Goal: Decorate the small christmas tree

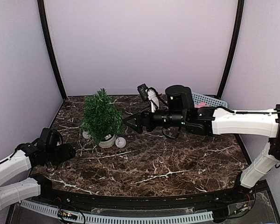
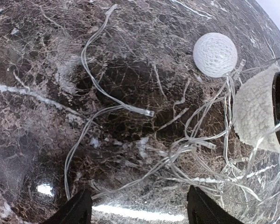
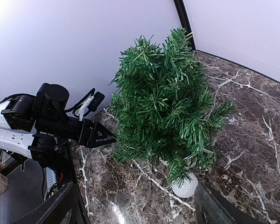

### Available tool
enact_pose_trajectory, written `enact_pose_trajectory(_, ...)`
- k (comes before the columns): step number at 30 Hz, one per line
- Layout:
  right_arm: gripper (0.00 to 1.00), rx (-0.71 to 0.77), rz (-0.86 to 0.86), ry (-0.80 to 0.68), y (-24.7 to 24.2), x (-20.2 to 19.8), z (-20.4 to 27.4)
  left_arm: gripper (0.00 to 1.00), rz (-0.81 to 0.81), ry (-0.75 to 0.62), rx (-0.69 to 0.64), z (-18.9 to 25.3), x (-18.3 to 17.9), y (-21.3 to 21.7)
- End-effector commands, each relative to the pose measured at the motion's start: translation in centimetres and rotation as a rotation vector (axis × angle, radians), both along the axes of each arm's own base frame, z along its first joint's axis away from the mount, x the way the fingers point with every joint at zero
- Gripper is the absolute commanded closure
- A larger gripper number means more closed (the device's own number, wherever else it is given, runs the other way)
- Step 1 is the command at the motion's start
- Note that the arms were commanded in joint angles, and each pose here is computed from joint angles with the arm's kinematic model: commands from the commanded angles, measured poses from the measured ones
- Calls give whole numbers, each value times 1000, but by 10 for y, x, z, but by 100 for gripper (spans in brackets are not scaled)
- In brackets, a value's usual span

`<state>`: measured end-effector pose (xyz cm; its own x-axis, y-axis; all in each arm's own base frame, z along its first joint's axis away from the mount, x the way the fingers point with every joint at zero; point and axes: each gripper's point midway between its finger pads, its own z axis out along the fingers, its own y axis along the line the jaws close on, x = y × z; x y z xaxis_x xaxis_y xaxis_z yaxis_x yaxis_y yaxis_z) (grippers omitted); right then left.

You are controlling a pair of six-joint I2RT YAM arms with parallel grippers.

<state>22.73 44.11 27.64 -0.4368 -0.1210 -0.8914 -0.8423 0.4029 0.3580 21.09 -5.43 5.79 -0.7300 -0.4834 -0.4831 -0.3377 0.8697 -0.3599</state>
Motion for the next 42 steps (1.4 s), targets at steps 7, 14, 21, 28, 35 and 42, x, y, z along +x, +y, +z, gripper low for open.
enact_pose_trajectory(7, 13, 75, -9, -27, -5, -3, 21, 28, 211, -47, 87, -11, 4, 40)
enact_pose_trajectory(14, 13, 64, -19, -21, -5, -1, 17, 47, 296, -105, 63, -6, -1, 53)
enact_pose_trajectory(21, 13, 71, -16, -18, -4, -2, 18, 49, 307, -27, 63, -22, -7, 60)
enact_pose_trajectory(28, 13, 72, -30, -22, -6, 0, 19, 57, 298, 57, 46, -35, -5, 60)
enact_pose_trajectory(35, 13, 73, -57, -33, -11, 3, 20, 81, 263, 110, 47, -44, -2, 56)
enact_pose_trajectory(42, 13, 59, -89, -57, -16, 10, 29, 100, 300, -11, 79, 0, 20, 66)
